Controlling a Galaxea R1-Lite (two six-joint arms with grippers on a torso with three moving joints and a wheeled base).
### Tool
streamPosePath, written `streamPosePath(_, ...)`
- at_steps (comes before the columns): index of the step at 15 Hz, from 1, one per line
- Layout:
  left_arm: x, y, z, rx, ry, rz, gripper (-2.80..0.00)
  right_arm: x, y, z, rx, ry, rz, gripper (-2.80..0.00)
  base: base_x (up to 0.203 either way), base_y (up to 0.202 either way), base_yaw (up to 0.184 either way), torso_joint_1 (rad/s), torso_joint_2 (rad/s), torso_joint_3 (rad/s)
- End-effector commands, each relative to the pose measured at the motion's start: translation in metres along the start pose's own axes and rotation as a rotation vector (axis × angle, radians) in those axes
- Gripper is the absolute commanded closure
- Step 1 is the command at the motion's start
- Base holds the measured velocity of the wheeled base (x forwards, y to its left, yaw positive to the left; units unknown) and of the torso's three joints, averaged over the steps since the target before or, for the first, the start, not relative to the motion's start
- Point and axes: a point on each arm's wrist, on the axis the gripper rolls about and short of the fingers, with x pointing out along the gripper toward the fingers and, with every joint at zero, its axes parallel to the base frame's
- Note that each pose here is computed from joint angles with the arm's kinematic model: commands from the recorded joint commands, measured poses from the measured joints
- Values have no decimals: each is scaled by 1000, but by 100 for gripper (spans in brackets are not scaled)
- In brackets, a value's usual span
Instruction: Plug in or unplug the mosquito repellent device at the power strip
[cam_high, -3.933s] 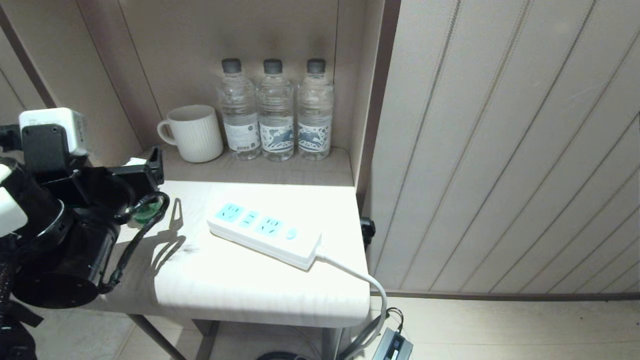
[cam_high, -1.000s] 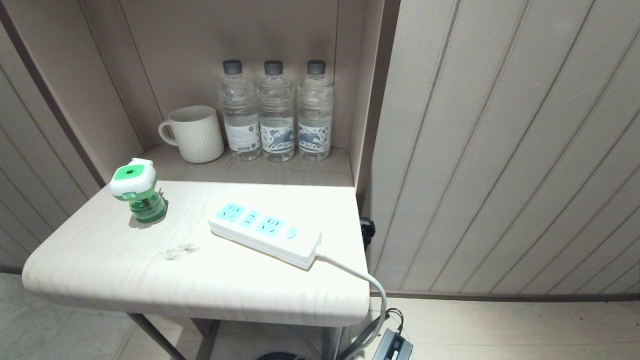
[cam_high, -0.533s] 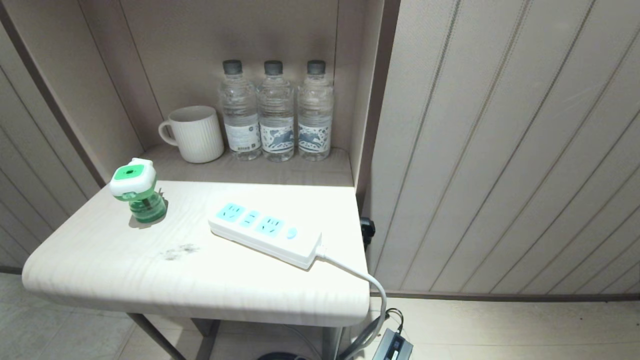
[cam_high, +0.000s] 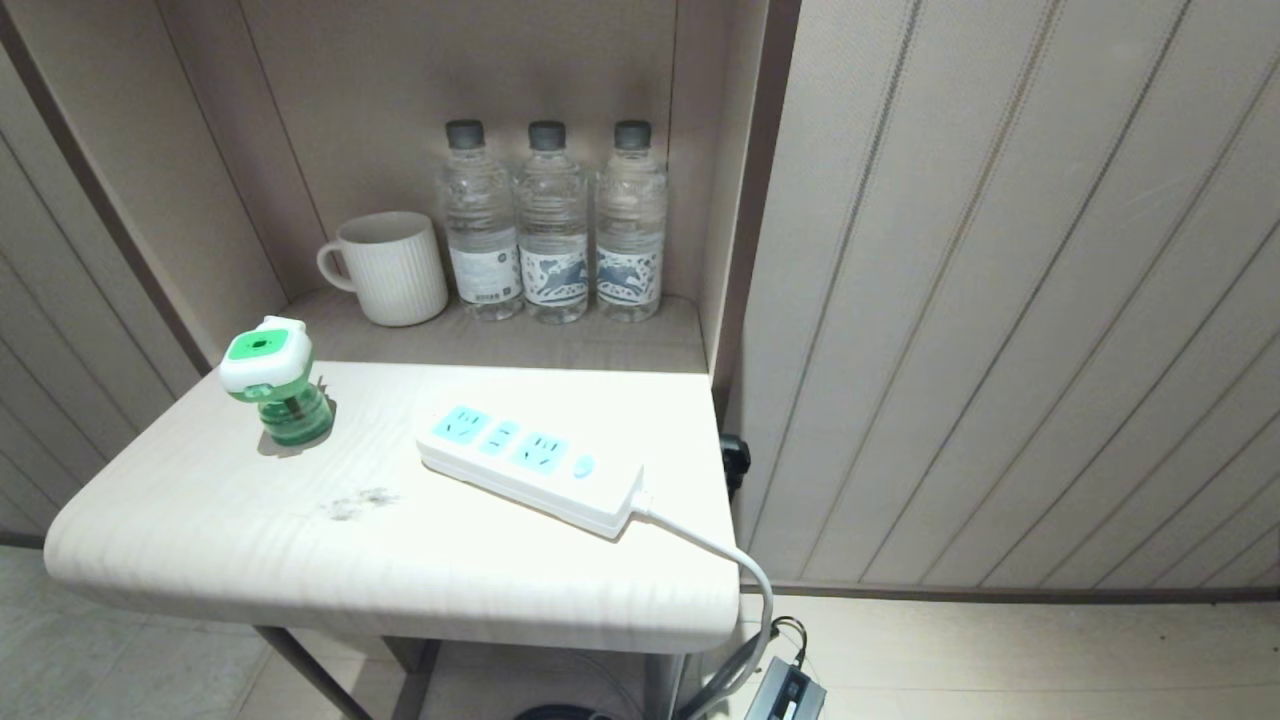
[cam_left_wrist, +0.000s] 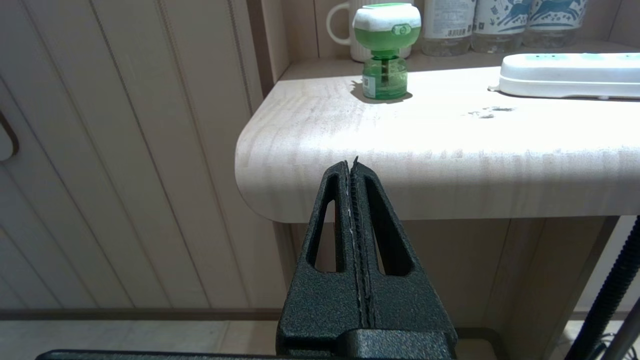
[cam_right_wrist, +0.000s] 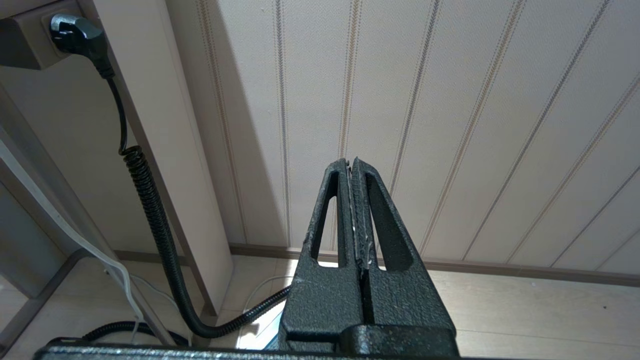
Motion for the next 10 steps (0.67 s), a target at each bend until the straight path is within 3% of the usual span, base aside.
streamPosePath(1,0,0,0,0,-2,0,0,0,0,0,0,-1,0,0,0,0,0,0,0,0)
streamPosePath(10,0,0,1,-54,-7,13,0,0,0,0,-3,-2,-14,0,0,0,0,0,0,0)
